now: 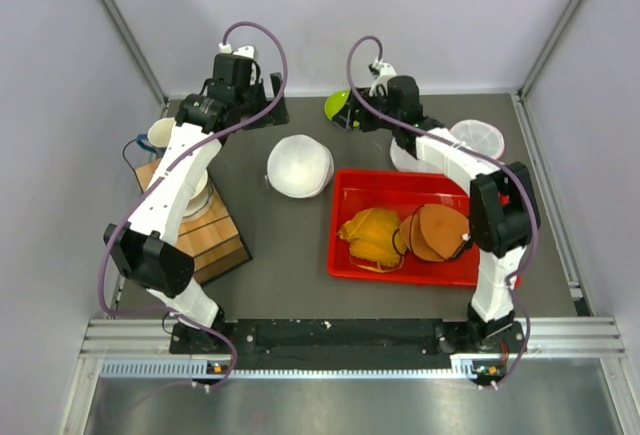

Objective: Unzip the laundry bag and remove the bra

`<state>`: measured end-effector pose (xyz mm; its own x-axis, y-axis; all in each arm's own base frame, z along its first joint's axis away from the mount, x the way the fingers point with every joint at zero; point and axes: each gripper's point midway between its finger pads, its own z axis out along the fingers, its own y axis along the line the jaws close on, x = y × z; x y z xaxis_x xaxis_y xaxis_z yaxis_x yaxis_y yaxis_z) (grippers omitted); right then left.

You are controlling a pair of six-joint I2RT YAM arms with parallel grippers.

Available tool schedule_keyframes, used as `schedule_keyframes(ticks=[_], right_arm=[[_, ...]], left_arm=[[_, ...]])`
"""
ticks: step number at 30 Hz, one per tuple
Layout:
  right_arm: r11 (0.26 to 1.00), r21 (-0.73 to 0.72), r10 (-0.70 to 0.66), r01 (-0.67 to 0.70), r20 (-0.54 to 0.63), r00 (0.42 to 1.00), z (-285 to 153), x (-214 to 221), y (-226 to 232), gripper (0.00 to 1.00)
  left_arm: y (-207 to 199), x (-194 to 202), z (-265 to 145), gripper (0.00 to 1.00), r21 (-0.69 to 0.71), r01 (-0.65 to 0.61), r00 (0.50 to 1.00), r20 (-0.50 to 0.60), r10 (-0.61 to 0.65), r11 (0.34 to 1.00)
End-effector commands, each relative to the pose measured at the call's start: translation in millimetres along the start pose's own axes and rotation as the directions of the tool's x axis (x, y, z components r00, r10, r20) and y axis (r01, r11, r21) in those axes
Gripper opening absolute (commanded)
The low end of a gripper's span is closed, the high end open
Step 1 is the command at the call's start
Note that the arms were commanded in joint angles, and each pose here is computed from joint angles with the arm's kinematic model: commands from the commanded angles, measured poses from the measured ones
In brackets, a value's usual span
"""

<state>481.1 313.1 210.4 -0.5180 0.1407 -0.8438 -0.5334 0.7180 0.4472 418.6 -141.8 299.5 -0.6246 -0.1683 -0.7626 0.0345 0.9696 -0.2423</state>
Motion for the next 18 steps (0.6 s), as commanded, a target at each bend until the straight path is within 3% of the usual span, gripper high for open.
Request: schedule_keyframes(ticks=[1,5,9,11,14,16,18], right_arm=[[0.992,-0.116,0.029,-0.043,-0.122,0.992,6,23,13,0.75],[0.959,-0.275,0.024,-0.070,-0.167,0.986,-3,48,36,0.86],[0.923,-0.375,0.018,-0.083,-0.173,0.985,-18,56,66,0.87],[0.927,-0.368,-0.003,-0.067,-0.187,0.982,-16,65,78,0.87],[0.937,-0.342,-0.016,-0.071,-0.245,0.969,-2,85,85,0.79],[0.940,-0.330,-0.006,-0.088,-0.273,0.962,6,94,84,0.46],[0.938,-0.338,-0.006,-0.081,-0.250,0.968,10,79,90,0.00]], left_arm=[[-8,-13,-8,0.99,0.042,0.011,0.999,0.051,-0.013,0.999],[-9,-11,-8,0.99,0.054,0.008,0.999,0.041,-0.011,0.998],[-6,-6,-9,0.99,0.040,0.004,0.999,0.035,-0.005,0.999],[-5,-7,-10,0.99,0.038,0.004,0.999,0.037,-0.005,0.999],[-1,-8,-15,0.99,0.023,0.014,0.998,0.061,-0.015,1.000],[-1,-13,-22,0.99,0.026,0.019,0.996,0.088,-0.021,0.999],[-1,-13,-27,0.99,0.028,0.017,0.995,0.094,-0.020,0.999]])
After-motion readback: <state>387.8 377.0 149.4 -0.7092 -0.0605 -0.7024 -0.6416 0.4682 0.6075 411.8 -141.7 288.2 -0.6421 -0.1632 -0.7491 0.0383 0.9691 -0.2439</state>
